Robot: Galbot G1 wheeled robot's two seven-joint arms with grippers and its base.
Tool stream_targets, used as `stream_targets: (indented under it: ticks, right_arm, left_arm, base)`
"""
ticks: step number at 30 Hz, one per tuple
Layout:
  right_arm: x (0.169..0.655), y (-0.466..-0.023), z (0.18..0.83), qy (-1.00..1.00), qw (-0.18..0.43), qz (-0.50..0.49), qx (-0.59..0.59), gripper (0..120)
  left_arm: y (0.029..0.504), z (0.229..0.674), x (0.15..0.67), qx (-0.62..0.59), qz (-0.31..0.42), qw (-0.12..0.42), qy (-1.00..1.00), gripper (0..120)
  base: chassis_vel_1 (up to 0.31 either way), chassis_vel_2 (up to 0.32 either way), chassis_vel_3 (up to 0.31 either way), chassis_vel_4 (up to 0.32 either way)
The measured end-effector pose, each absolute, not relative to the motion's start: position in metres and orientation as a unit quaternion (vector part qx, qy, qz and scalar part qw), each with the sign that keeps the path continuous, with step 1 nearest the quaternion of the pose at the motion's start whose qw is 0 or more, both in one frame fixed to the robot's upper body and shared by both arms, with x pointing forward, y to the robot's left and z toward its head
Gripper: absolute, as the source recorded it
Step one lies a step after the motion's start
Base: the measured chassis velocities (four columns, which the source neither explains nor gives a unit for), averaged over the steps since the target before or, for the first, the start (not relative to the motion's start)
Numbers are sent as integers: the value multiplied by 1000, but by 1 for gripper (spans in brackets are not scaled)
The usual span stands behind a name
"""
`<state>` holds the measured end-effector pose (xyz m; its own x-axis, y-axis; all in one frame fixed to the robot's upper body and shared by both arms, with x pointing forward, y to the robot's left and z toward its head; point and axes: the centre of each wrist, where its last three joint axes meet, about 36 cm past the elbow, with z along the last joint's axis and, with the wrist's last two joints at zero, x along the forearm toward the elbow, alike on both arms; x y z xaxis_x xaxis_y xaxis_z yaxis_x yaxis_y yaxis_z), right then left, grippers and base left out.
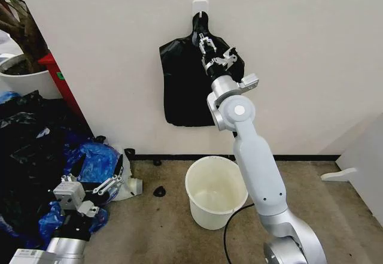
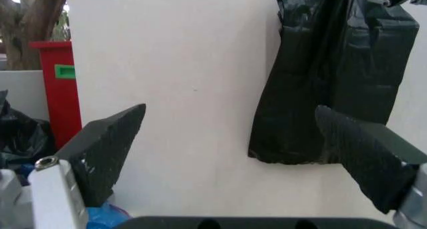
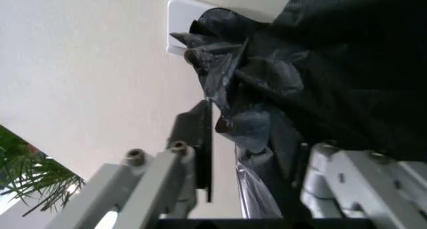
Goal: Place the garbage bag over the trash bin.
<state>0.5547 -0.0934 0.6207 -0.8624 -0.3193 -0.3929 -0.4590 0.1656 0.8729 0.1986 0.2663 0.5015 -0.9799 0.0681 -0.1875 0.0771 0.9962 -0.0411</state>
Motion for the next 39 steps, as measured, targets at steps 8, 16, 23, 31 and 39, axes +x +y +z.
stream_targets:
  ticks: [8,16,23,31,39]
  right_arm:
    - [556,-99,623,757,56,598,-259,0]
    - [551,-99,620,756,45,597,-265,0]
    - [537,-100,600,762,28,593,-261,0]
    - [520,-100,584,764,18,591,-258,0]
    - [483,-106,553,767,1,593,-247,0]
  left_arm:
    - [265,501,199,38,-23,94,995,100]
    - [265,502,200,39,-22,98,994,100]
    - [264,502,201,41,-24,101,994,100]
    - [264,501,202,42,-26,103,994,100]
    - [263,498,203,45,-24,108,993,100]
  base:
    - [0,0,0,0]
    - [0,0,0,0]
    - [0,0,0,0]
    - [0,0,0,0]
    - [0,0,0,0]
